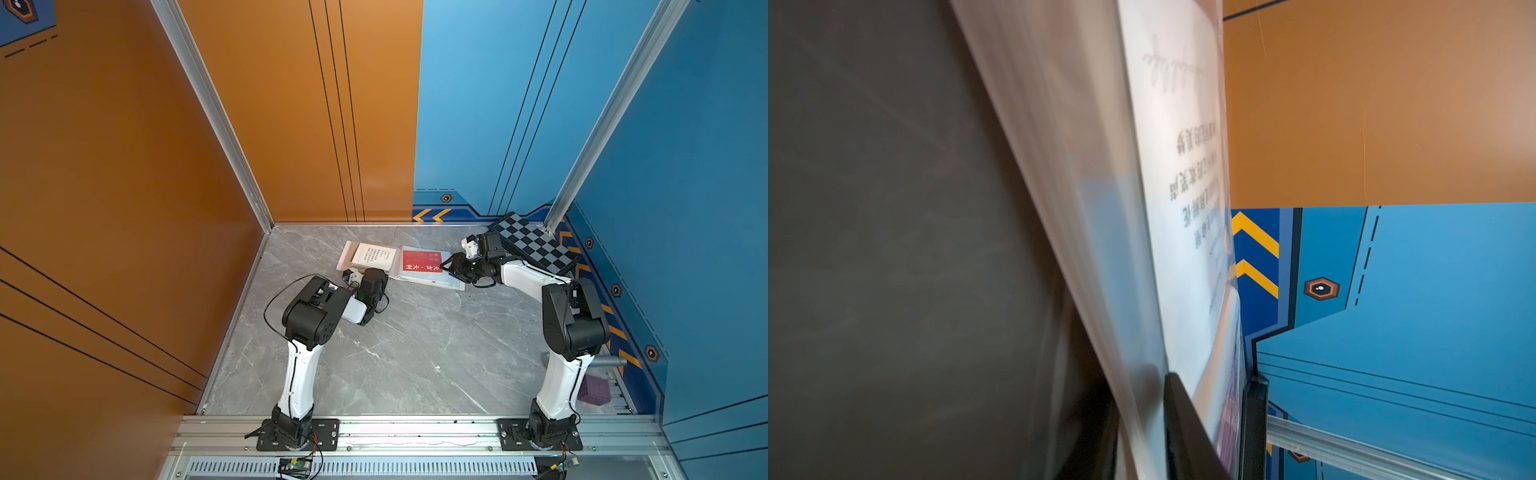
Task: Place the photos into the photo albums
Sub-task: Close the photo album at the center of the board.
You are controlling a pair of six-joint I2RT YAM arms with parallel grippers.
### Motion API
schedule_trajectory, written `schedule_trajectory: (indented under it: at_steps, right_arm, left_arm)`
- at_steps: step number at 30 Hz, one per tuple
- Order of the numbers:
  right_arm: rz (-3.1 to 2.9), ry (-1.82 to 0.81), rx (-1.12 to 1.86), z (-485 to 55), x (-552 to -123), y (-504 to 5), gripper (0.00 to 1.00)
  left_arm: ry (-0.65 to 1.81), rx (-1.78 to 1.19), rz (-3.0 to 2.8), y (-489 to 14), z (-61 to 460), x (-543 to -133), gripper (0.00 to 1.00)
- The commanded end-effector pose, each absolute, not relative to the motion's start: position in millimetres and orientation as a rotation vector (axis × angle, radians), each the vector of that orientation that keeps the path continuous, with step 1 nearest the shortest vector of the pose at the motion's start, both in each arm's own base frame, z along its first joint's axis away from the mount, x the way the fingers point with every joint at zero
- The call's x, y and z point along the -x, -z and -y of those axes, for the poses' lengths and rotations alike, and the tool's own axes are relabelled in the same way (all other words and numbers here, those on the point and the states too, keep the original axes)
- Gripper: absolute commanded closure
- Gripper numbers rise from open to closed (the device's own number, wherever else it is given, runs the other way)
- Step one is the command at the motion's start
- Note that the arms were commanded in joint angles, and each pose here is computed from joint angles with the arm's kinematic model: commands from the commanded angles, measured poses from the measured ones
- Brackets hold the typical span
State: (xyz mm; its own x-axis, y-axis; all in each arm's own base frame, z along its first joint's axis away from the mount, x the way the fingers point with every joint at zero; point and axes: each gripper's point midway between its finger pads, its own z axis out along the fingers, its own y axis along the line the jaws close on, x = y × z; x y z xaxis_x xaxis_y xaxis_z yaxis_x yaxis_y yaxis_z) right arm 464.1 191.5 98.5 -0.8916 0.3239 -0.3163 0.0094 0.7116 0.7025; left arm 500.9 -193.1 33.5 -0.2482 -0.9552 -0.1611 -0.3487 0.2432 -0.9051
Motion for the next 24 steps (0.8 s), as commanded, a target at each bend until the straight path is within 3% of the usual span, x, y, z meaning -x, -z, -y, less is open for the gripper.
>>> schedule_trajectory:
  at_steps: [1,10,24]
  right_arm:
    - [-2.48,-1.005,-0.235,-186.3,-460.5,-109.6,0.5]
    - [-2.477,-1.011,-0.237,-182.7,-458.3,-112.0,0.5]
    - [-2.543,-1.019,-0.272,-180.9,-460.7,-83.4,0.5]
  left_arm:
    - [0.924,1.133,-1.888,-5.8,195.1,-495.2,0.84]
    - [0.913,0.96,-1.911,-29.2,194.3,-504.3,0.98]
    - [0.762,0.586,-1.99,-68.5,208.2,-491.2,1.0]
